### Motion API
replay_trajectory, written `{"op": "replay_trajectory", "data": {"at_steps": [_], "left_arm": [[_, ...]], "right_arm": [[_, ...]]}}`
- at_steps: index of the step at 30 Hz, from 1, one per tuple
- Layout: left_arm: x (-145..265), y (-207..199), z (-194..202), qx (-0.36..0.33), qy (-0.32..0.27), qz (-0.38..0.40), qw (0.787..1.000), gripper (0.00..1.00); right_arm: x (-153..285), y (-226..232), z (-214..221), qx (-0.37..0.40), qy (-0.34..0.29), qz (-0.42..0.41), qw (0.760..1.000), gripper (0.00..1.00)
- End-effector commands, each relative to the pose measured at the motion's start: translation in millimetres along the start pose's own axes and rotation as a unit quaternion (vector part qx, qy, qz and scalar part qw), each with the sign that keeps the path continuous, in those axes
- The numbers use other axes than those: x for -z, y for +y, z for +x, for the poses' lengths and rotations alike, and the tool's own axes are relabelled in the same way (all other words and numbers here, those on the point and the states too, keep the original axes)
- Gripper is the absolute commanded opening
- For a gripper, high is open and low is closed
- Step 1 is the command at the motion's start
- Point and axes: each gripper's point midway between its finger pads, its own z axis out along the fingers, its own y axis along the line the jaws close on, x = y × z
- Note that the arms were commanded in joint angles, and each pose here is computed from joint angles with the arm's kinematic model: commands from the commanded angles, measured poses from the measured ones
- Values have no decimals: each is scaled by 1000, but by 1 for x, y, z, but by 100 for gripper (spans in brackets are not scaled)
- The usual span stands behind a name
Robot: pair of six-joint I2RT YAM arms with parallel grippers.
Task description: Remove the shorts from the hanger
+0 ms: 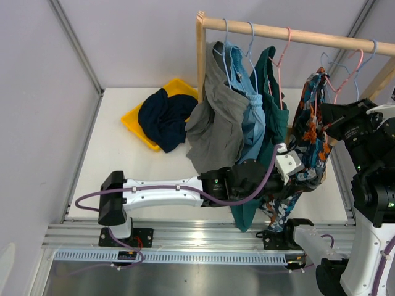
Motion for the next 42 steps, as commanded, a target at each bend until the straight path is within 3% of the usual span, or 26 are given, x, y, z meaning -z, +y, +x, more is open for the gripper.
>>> {"op": "replay_trajectory", "data": {"at_steps": [1,3,5,6,9,10,12,13,19,23,26,27,28,31,33,38,42], "left_arm": [[-2,1,-31,-5,-49,-9,999,14],[5,0,-37,1,-57,-12,998,0],[17,-2,-46,4,-72,-12,997,0],[21,2,-26,4,-55,-22,998,0],[46,-14,-26,5,-63,-20,998,0],[54,-26,6,1,-35,-13,999,0],[70,-41,5,4,-41,-4,999,0],[78,-53,35,-1,-15,-1,1000,0],[106,-102,123,20,70,31,997,0],[106,-114,149,31,88,48,994,0],[99,-119,167,0,111,53,992,0],[92,-134,151,-6,99,66,993,0],[90,-136,168,-37,123,64,990,0],[77,-162,150,-67,111,71,989,0],[73,-159,166,-80,129,57,987,0],[53,-110,148,-68,119,-35,990,0],[29,-9,121,-33,132,-156,978,0]], "right_arm": [[11,16,-16,-8,-24,-29,999,0],[10,14,-16,-7,-25,-26,999,0],[8,12,-17,-2,-27,-21,999,0],[8,12,-17,-2,-28,-19,999,0],[3,8,-20,7,-33,-9,999,0],[-1,7,-20,9,-31,-7,999,0],[-3,9,-22,11,-30,-7,999,0],[-4,9,-22,10,-29,-8,999,0],[-2,8,-26,12,-36,-3,999,0],[2,8,-26,14,-35,-1,999,0],[5,4,-30,9,-45,12,999,0],[5,3,-31,10,-47,16,999,0],[5,2,-34,11,-52,22,998,0],[0,-2,-33,16,-48,31,998,0],[0,-2,-30,16,-40,31,999,0],[17,5,-22,-1,-24,13,1000,0],[45,13,0,-22,22,-14,999,0]]}}
